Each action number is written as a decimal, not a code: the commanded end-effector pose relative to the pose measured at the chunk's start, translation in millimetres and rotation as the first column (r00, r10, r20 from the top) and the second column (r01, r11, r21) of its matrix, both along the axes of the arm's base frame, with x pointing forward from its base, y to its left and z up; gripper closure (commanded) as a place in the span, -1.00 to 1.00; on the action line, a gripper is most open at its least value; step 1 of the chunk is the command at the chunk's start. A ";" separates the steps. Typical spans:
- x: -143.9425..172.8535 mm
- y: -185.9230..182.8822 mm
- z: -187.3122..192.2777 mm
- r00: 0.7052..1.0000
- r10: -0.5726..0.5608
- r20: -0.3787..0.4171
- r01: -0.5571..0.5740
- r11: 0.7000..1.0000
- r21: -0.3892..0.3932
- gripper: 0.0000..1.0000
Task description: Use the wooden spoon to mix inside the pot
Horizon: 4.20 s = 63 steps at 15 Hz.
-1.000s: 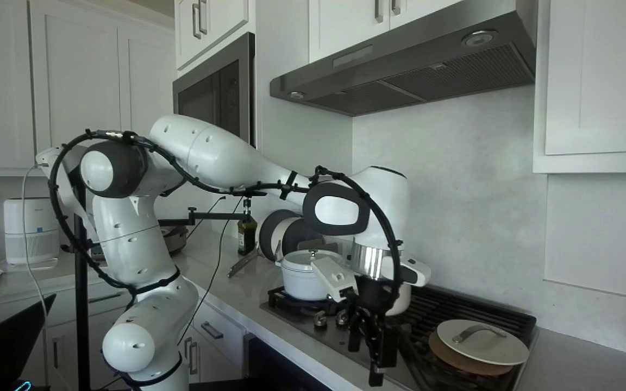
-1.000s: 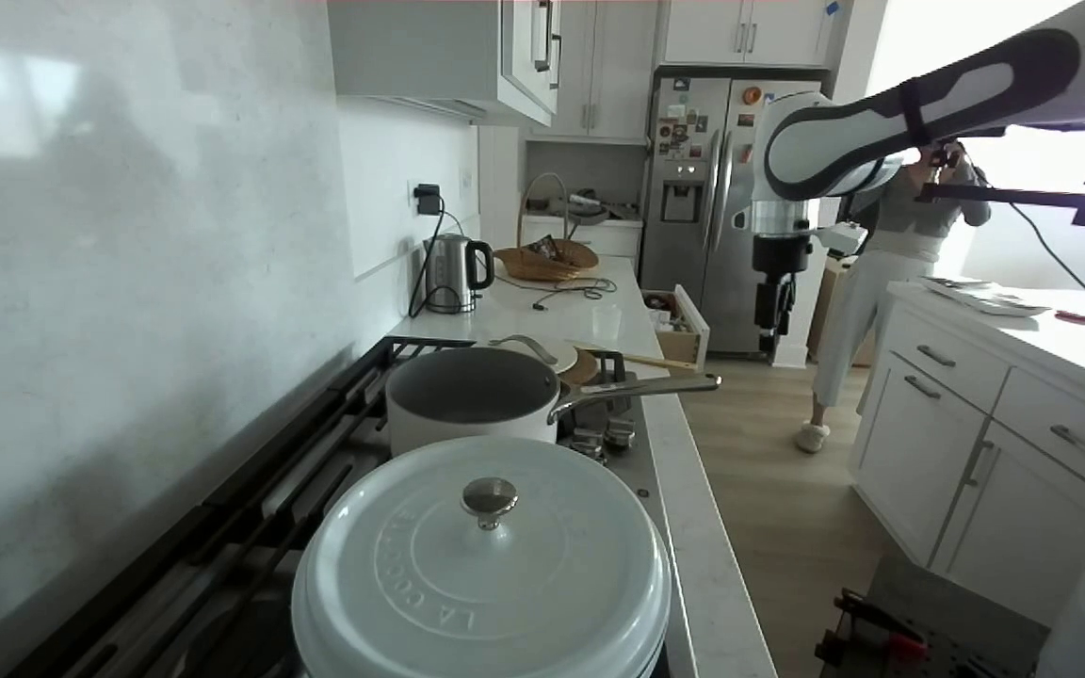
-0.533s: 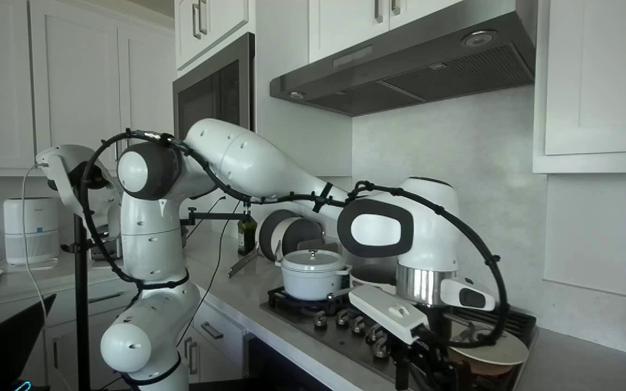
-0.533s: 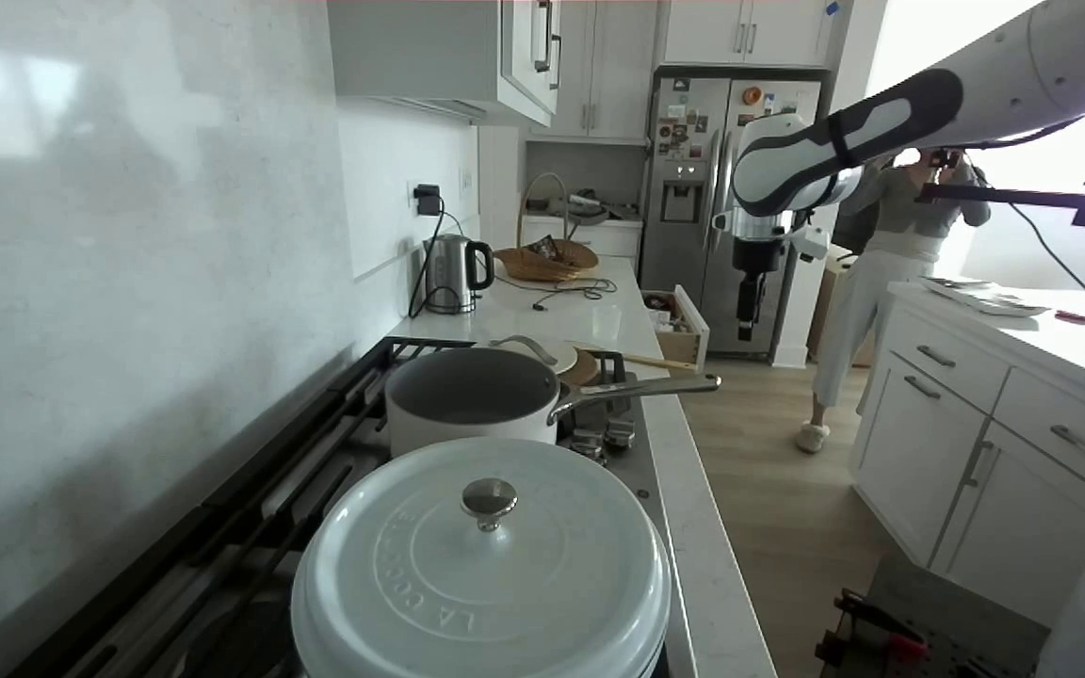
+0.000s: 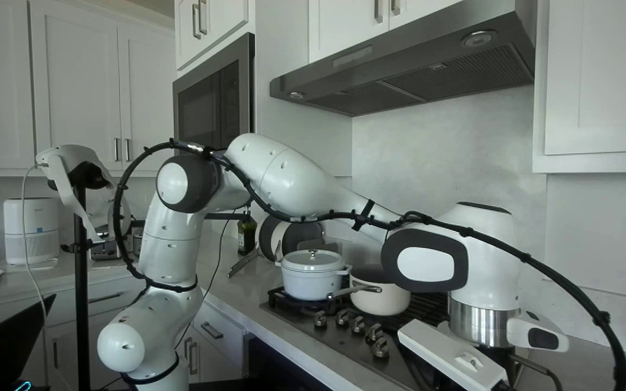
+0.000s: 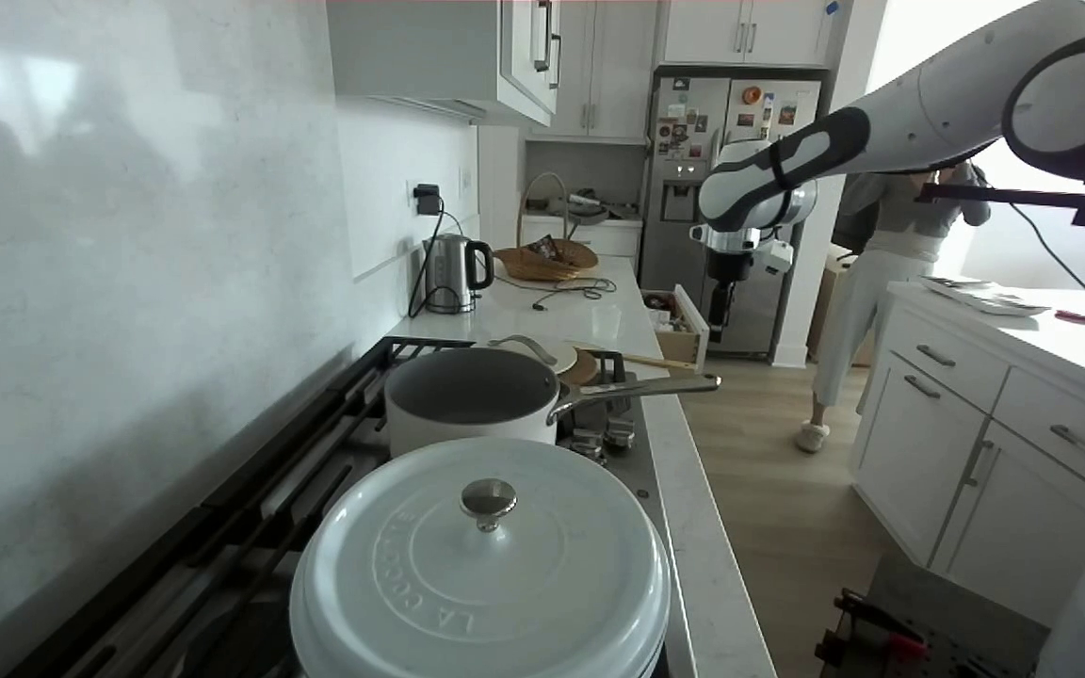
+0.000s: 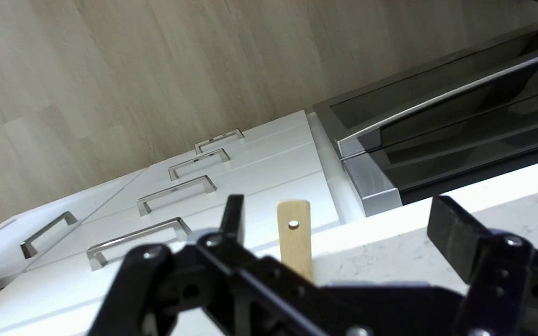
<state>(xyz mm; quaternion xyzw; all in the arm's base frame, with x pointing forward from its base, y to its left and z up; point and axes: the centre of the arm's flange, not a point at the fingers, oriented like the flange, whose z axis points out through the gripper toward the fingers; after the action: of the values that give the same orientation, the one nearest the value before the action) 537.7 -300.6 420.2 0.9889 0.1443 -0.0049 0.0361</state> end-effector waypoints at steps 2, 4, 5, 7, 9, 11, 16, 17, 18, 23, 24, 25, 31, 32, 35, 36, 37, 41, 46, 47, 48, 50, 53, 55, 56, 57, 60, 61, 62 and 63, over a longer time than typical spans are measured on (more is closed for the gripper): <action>32.2 -6.7 -17.6 0.998 0.062 0.003 -0.062 0.998 0.007 -1.00; 38.3 -4.5 -29.2 0.997 0.078 -0.008 -0.078 0.997 0.008 -1.00; 41.2 -3.9 -35.8 0.996 0.088 -0.015 -0.087 0.996 0.010 -1.00; 45.9 -2.7 -47.2 0.995 0.092 -0.034 -0.092 0.996 0.017 -1.00; 49.2 -2.6 -54.9 0.995 0.094 -0.042 -0.094 0.995 0.019 -1.00; 51.3 -4.2 -63.3 0.994 0.099 -0.054 -0.098 0.995 0.023 -1.00; 56.8 -7.6 -76.9 0.990 0.124 -0.072 -0.123 0.992 0.016 -1.00; 58.0 -8.2 -79.9 0.988 0.132 -0.075 -0.131 0.991 0.015 -1.00; 59.1 -8.9 -82.0 0.988 0.135 -0.079 -0.135 0.991 0.012 -1.00; 65.1 -9.4 -85.9 0.981 0.177 -0.081 -0.178 0.984 0.000 -1.00; 67.4 -8.9 -86.4 0.979 0.185 -0.081 -0.186 0.983 0.001 -1.00; 69.4 -8.3 -87.3 0.979 0.190 -0.080 -0.190 0.982 -0.001 -1.00; 82.3 -3.0 -96.1 0.973 0.215 -0.089 -0.215 0.977 0.003 -1.00; 84.9 -1.6 -98.0 0.971 0.220 -0.091 -0.220 0.975 0.004 -1.00; 91.7 1.4 -102.7 0.968 0.230 -0.096 -0.231 0.973 -0.002 -1.00; 93.9 1.5 -103.3 0.968 0.232 -0.095 -0.234 0.972 -0.006 -1.00; 95.4 1.4 -104.2 0.968 0.234 -0.094 -0.236 0.972 -0.009 -1.00; 100.3 0.0 -103.4 0.965 0.243 -0.097 -0.247 0.969 -0.025 -0.12; 105.0 4.9 -96.1 0.959 0.264 -0.100 -0.271 0.961 -0.063 0.63; 105.2 5.9 -94.7 0.957 0.269 -0.105 -0.277 0.958 -0.068 0.76; 105.6 6.7 -93.6 0.956 0.273 -0.106 -0.281 0.957 -0.073 0.93; 105.8 7.6 -91.8 0.955 0.277 -0.108 -0.286 0.955 -0.078 1.00; 103.2 6.6 -87.9 0.956 0.271 -0.108 -0.280 0.957 -0.079 0.96; 102.0 5.9 -82.5 0.958 0.266 -0.104 -0.275 0.958 -0.084 0.96; 102.1 5.7 -79.8 0.960 0.262 -0.101 -0.271 0.959 -0.087 0.96; 102.4 5.3 -74.6 0.962 0.257 -0.095 -0.265 0.960 -0.091 0.96; 101.6 3.9 -55.1 0.964 0.253 -0.074 -0.260 0.961 -0.092 0.96; 101.2 3.7 -48.4 0.966 0.252 -0.064 -0.258 0.962 -0.095 0.96; 101.3 3.2 -43.7 0.967 0.248 -0.059 -0.253 0.963 -0.097 0.96; 101.5 2.4 -41.3 0.968 0.243 -0.061 -0.248 0.964 -0.100 0.36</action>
<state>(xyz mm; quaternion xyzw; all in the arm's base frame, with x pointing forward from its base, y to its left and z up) 643.7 -299.1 357.5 0.9587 0.2701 -0.0327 0.0827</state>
